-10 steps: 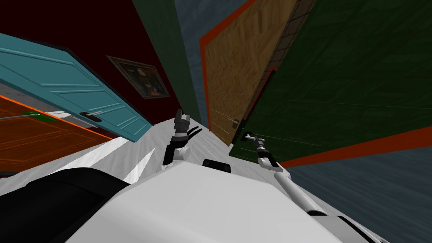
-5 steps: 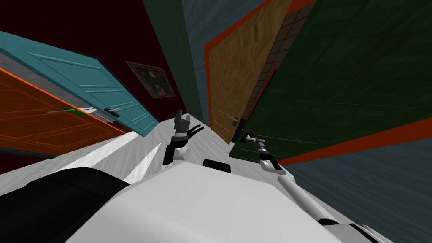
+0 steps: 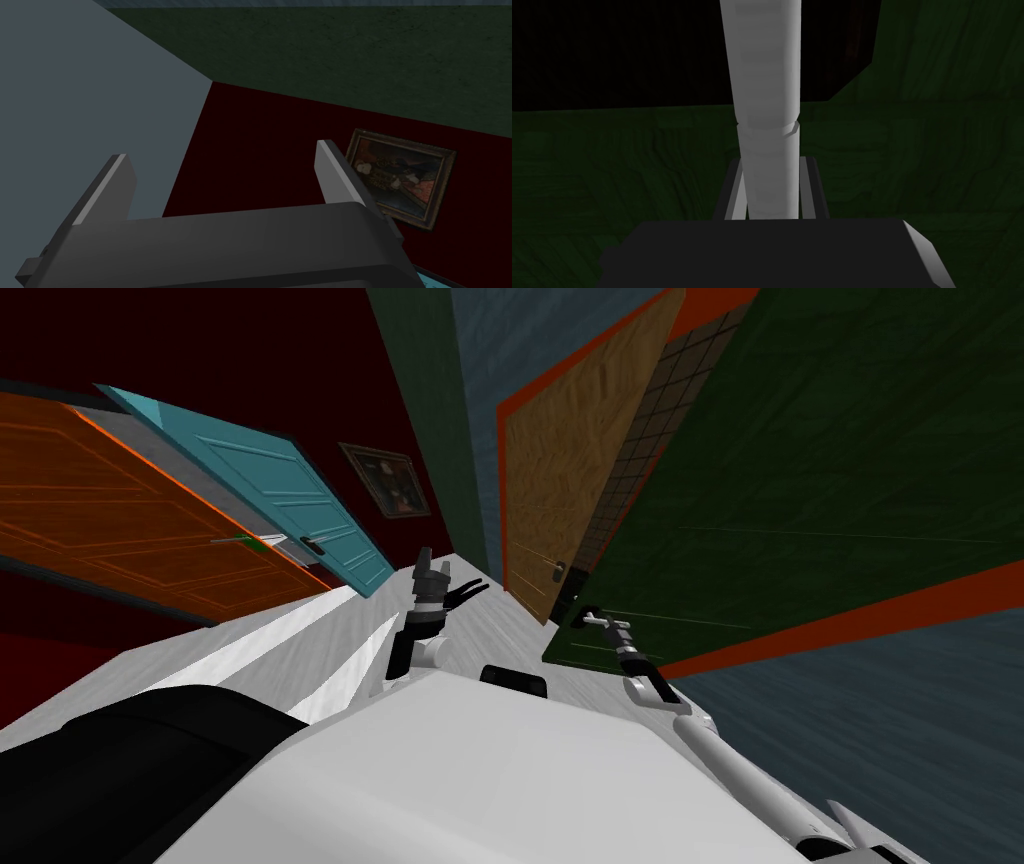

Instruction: Pull the door open

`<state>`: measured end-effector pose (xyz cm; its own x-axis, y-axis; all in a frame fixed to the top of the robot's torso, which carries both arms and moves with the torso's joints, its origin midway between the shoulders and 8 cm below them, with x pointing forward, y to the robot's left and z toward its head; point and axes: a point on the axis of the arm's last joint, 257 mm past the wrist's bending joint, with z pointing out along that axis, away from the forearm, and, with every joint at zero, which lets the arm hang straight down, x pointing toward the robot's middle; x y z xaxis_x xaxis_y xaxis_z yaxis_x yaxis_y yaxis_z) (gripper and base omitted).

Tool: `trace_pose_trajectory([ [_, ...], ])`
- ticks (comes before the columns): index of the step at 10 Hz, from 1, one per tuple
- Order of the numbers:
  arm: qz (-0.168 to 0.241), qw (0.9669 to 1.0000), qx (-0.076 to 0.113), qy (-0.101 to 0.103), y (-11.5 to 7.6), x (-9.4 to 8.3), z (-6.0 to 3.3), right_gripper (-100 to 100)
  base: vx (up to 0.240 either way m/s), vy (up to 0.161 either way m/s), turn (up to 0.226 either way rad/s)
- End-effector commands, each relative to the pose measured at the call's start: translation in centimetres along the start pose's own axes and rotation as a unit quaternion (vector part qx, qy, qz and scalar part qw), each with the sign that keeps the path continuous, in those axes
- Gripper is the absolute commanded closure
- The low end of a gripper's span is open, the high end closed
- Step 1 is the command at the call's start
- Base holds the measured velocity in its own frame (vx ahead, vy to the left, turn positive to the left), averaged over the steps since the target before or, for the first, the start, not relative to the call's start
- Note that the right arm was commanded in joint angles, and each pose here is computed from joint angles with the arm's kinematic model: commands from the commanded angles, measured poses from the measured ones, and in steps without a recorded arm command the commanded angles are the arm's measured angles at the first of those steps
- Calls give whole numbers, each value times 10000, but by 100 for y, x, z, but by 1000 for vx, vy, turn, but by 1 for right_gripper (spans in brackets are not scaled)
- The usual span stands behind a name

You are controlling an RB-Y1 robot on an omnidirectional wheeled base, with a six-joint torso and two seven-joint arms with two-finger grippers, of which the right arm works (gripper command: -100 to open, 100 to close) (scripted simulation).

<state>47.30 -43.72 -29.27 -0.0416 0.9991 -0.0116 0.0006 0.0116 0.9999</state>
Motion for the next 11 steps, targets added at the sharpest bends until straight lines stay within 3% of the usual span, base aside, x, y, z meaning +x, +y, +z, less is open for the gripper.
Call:
trace_pose_trajectory([
  [1, 34, 9999, -16, 143, 4, 70, -83, 100, -222, -84, 138],
  [2, 47, 9997, -11, 222, 3, 88, -142, 100, -230, -123, 142],
  [3, 12, 9999, -15, 137, 22, 12, -95, 100, -101, -61, 31],
  [4, 21, 9997, -6, 256, -3, 42, -203, 100, -164, -51, 196],
  [11, 46, 9982, -14, 590, 1, 82, -511, 100, -186, -93, 129],
])
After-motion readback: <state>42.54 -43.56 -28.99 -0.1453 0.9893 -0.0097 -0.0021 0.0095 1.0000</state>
